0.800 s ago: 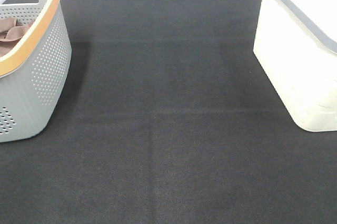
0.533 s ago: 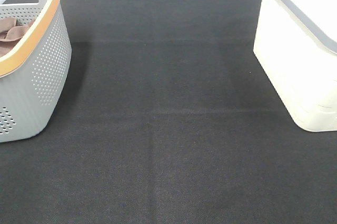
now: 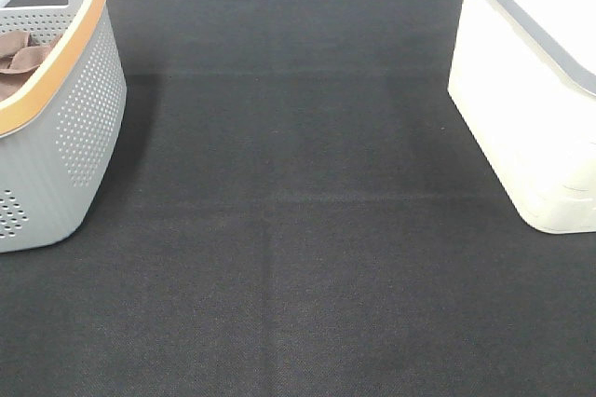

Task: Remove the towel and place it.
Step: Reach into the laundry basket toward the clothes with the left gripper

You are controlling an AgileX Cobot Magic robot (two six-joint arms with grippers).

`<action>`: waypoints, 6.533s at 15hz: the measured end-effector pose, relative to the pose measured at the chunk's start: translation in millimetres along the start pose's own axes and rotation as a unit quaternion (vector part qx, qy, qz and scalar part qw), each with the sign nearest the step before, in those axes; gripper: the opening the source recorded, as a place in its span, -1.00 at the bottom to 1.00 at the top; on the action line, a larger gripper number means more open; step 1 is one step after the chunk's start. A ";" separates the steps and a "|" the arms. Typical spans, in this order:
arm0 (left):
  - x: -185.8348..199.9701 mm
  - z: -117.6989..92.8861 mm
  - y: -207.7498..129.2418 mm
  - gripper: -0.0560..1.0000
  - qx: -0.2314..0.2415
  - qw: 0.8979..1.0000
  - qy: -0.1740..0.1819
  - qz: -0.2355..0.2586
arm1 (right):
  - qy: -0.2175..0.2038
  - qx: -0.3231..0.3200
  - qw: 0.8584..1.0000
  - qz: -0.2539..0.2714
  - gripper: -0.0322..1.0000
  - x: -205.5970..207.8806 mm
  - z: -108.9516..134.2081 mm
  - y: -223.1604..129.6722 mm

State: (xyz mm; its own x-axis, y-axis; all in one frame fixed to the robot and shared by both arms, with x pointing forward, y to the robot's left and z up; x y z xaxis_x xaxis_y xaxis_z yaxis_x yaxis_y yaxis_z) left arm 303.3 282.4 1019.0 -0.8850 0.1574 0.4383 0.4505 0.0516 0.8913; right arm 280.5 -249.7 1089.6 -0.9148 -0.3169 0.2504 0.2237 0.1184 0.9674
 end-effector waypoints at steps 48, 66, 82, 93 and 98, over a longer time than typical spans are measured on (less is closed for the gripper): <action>0.0 -0.1 0.0 0.47 0.000 1.000 0.000 0.000 | -0.110 0.065 0.981 0.149 0.66 -30.9 -49.6 -72.9; -162.4 18.8 158.9 0.47 0.092 0.994 0.058 -0.021 | -0.110 0.065 0.981 0.149 0.66 -30.9 -49.6 -72.9; -332.2 87.2 156.9 0.47 0.340 0.907 0.184 0.169 | -0.110 0.065 0.981 0.149 0.66 -30.9 -49.6 -72.9; -409.0 99.5 106.2 0.47 0.560 0.797 0.144 0.173 | -0.110 0.065 0.981 0.149 0.66 -30.9 -49.6 -72.9; -427.2 103.3 96.7 0.45 0.590 0.779 0.140 0.157 | -0.110 0.065 0.981 0.149 0.66 -30.9 -49.6 -72.9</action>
State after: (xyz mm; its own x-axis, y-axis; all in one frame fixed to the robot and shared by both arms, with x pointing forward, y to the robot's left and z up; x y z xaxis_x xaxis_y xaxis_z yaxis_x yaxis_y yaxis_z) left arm 737.1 322.0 905.9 -0.6253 0.1316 0.7692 0.2982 0.9512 0.0797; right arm 309.1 -295.3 1013.2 -0.8690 -0.0409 0.4932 0.4605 0.2983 0.8360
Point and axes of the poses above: a point on each arm's last joint axis where the gripper is mounted, x pointing back along that axis away from the gripper, z along the wrist's bending axis when the last joint is at zero, y = z × x, the point moved 8 cm from there along -x, pointing out along that axis toward the gripper, and after that the axes turned 11 degrees about x, right-handed, at the moved point
